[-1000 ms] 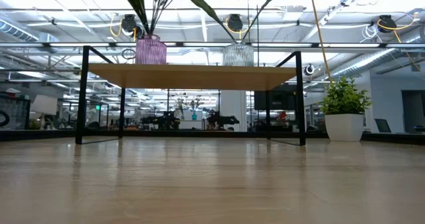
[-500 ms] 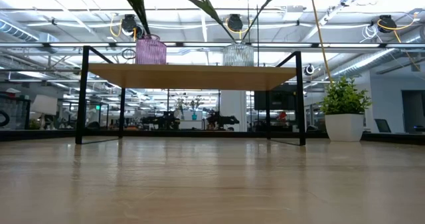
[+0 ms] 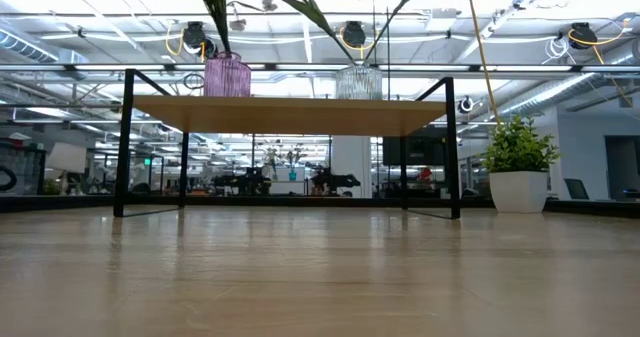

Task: Pick and place flowers into a vace then onto a shelf
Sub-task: Put the white flowers into the violet vase on the shelf

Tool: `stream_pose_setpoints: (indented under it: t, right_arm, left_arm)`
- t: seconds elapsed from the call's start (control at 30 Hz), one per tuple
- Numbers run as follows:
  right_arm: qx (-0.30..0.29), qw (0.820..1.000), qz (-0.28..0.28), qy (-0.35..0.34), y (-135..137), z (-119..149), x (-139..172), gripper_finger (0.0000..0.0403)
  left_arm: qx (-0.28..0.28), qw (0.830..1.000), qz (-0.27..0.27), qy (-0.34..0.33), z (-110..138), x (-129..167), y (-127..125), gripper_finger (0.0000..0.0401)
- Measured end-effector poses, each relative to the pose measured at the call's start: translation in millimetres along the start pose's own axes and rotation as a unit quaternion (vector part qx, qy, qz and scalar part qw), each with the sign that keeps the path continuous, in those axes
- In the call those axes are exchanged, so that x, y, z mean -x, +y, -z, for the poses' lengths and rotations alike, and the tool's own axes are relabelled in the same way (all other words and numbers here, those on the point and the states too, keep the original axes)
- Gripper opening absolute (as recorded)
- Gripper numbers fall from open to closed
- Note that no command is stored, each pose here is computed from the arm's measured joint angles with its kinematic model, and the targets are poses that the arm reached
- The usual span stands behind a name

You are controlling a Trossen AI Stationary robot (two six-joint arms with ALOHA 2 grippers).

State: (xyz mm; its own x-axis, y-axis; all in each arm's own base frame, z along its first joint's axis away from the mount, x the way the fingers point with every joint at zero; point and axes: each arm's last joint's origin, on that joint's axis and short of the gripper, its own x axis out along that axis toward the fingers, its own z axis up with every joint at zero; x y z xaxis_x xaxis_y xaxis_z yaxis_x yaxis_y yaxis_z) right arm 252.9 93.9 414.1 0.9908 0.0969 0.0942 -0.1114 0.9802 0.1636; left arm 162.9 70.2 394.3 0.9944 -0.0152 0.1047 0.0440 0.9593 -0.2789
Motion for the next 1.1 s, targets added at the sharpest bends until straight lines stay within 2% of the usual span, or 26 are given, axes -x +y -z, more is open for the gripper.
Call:
stream_pose_setpoints:
  t: [0.37,0.67,0.77,0.87,1.1]
  right_arm:
    - [0.001,1.000,0.000,0.004,0,1,0,0.0183]
    - [0.022,1.000,0.003,0.014,-1,3,0,0.0183]
    - [0.044,0.999,0.031,-0.001,-6,0,-2,0.0183]
    - [0.065,0.995,0.071,-0.019,-18,1,-12,0.0183]
    - [0.056,0.994,0.080,-0.051,-53,20,-55,0.0183]
  left_arm:
    - [-0.029,0.997,0.039,-0.062,-12,-1,-10,0.0179]
    - [-0.014,0.998,0.015,-0.064,-11,-4,-7,0.0179]
    - [-0.014,0.998,0.015,-0.065,-11,-3,-7,0.0179]
    - [-0.014,0.998,0.015,-0.065,-11,-3,-7,0.0179]
    - [-0.012,0.998,0.013,-0.062,-10,-5,-6,0.0179]
